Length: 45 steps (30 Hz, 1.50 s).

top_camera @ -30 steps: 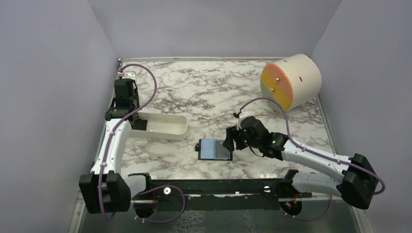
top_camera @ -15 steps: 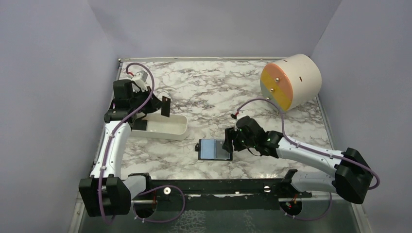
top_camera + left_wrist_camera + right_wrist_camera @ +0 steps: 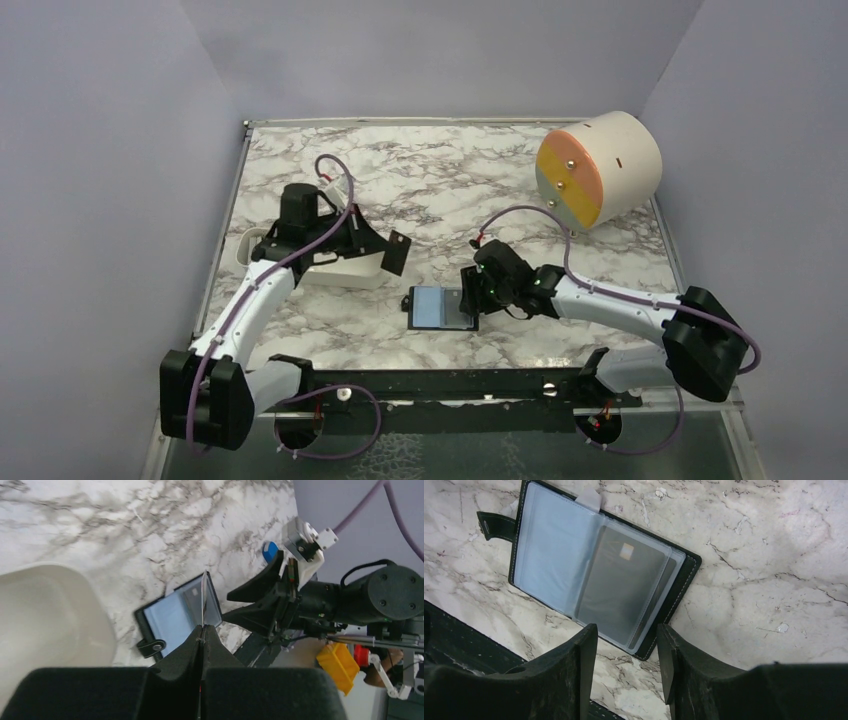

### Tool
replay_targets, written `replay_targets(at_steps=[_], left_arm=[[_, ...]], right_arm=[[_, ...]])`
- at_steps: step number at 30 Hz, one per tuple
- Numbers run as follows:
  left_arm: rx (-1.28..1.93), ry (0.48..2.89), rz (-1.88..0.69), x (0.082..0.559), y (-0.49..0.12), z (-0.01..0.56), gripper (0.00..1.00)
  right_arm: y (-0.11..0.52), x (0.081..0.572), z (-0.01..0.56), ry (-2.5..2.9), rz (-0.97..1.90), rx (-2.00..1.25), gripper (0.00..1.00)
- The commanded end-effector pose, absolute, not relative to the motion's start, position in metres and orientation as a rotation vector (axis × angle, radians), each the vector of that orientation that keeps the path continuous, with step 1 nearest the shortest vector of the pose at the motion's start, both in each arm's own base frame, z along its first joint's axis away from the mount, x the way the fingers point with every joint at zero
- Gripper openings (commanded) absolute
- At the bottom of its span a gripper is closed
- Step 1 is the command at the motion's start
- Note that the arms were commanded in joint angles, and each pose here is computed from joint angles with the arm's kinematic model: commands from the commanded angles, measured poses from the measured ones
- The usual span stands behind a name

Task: Put the credit cards into the card holder
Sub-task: Insert the credit card into the card holder.

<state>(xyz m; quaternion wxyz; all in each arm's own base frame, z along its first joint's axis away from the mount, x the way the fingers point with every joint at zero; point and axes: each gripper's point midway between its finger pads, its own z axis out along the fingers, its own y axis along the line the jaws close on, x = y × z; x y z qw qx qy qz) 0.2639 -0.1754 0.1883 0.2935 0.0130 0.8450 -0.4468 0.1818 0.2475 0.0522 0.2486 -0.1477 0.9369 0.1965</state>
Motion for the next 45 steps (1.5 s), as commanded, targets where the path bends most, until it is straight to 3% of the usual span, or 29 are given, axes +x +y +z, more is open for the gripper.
replay_targets(at_steps=[1,19,24,37,45], left_arm=[[0.061,2.228,-1.238,0.253,-0.205,0.192,0.0],[0.035,2.267,-1.238,0.215,-0.249,0.152,0.0],[0.05,2.307,-1.226,0.209,-0.258,0.139,0.0],[0.041,2.431,-1.171,0.195,-0.271,0.1,0.0],[-0.063,2.488,-1.098,0.194,-0.266,0.075,0.0]], right_arm=[[0.256,0.19,0.059,2.55,0.55,-0.374,0.47],[0.265,0.202,0.033,2.599,0.477,-0.358,0.45],[0.245,0.203,0.019,2.627,0.337,-0.332,0.44],[0.228,0.192,0.003,2.639,0.304,-0.318,0.32],[0.229,0.186,0.004,2.639,0.362,-0.287,0.31]])
